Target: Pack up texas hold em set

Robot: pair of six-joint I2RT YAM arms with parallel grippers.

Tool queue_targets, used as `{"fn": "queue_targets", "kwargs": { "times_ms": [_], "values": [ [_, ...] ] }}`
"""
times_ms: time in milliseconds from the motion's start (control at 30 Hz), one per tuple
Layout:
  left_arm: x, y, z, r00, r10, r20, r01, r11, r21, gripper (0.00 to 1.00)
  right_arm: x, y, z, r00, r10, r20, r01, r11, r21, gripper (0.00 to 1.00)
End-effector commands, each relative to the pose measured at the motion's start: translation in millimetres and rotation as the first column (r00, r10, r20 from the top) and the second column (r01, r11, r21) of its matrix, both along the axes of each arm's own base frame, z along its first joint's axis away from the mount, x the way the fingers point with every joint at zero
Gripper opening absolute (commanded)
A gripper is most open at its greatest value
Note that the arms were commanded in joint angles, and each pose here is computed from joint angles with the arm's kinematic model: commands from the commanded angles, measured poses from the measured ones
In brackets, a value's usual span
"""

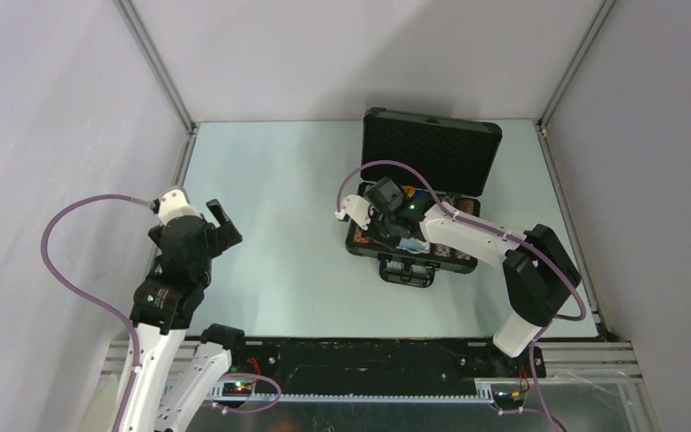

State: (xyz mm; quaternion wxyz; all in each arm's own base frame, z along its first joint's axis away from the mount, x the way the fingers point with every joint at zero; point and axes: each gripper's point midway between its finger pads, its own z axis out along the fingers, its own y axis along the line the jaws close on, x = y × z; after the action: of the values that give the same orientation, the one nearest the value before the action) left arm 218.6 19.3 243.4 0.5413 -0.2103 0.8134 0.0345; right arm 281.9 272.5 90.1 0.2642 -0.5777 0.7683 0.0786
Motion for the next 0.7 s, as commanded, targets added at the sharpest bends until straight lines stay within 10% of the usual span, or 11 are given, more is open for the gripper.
{"fn": "queue_targets", "kwargs": {
  "times_ms": [0,667],
  "values": [
    [2,1,6,1.000,0.015,0.020,-0.015,1.000,-0.014,0.98,23,-6,1,0.995,-0.026,0.097,0.030,0.999,-0.042,0.00],
    [3,2,5,1.000,0.015,0.013,-0.015,1.000,-0.011,0.98,24,-2,-6,0.995,-0.010,0.100,0.015,0.998,-0.053,0.22]
  ]
}}
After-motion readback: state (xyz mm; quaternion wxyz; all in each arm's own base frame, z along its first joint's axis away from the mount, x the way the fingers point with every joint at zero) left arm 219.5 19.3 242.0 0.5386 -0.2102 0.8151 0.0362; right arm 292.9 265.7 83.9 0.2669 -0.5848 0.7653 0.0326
